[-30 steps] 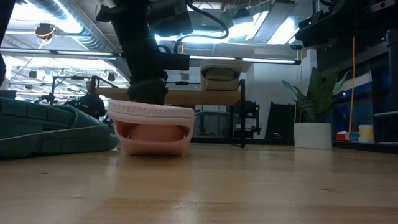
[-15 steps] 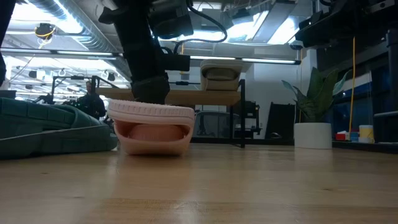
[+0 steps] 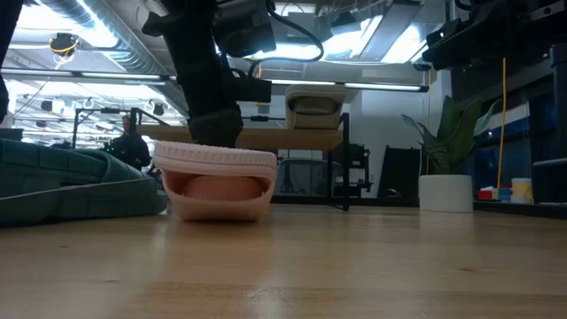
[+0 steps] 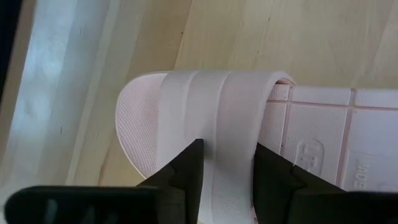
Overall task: Pick and place slippers onto the shelf
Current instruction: Put the pair of pink slippers on the shelf
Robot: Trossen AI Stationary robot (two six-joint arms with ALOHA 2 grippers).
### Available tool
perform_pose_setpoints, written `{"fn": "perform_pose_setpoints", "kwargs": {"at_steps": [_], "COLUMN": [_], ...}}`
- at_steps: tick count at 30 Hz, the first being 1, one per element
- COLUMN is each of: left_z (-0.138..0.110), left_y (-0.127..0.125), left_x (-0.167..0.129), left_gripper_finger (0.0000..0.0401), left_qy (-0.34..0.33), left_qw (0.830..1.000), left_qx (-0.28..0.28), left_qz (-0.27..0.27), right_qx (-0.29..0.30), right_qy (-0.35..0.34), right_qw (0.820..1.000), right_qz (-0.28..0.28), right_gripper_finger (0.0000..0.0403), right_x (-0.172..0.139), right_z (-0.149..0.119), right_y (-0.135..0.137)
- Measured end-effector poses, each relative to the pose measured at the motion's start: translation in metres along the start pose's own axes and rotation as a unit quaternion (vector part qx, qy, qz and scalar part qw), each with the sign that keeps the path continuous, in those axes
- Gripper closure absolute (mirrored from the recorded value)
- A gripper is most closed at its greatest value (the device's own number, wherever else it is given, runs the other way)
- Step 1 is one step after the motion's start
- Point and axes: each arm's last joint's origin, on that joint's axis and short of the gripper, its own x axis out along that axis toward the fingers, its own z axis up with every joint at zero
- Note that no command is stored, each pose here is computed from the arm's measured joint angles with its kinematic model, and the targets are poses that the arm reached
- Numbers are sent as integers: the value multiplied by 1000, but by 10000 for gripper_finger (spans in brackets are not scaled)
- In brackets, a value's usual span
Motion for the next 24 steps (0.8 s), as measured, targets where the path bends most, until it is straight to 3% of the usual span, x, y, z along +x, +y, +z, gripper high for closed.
{"fn": "perform_pose_setpoints", "kwargs": {"at_steps": [24], "left_z": [0], "left_y": [0], "left_x": [0], "left_gripper_finger": [393], "left_qy": [2], "left_qw": [1000], "left_qx": [6], "left_qz": [-5], "right_qx": [0], "right_qy": [0], "right_qw": [1000], "right_qz": [0], "right_gripper_finger": [311], "right_x": [0], "right_z": [0], "right_y": [0]}}
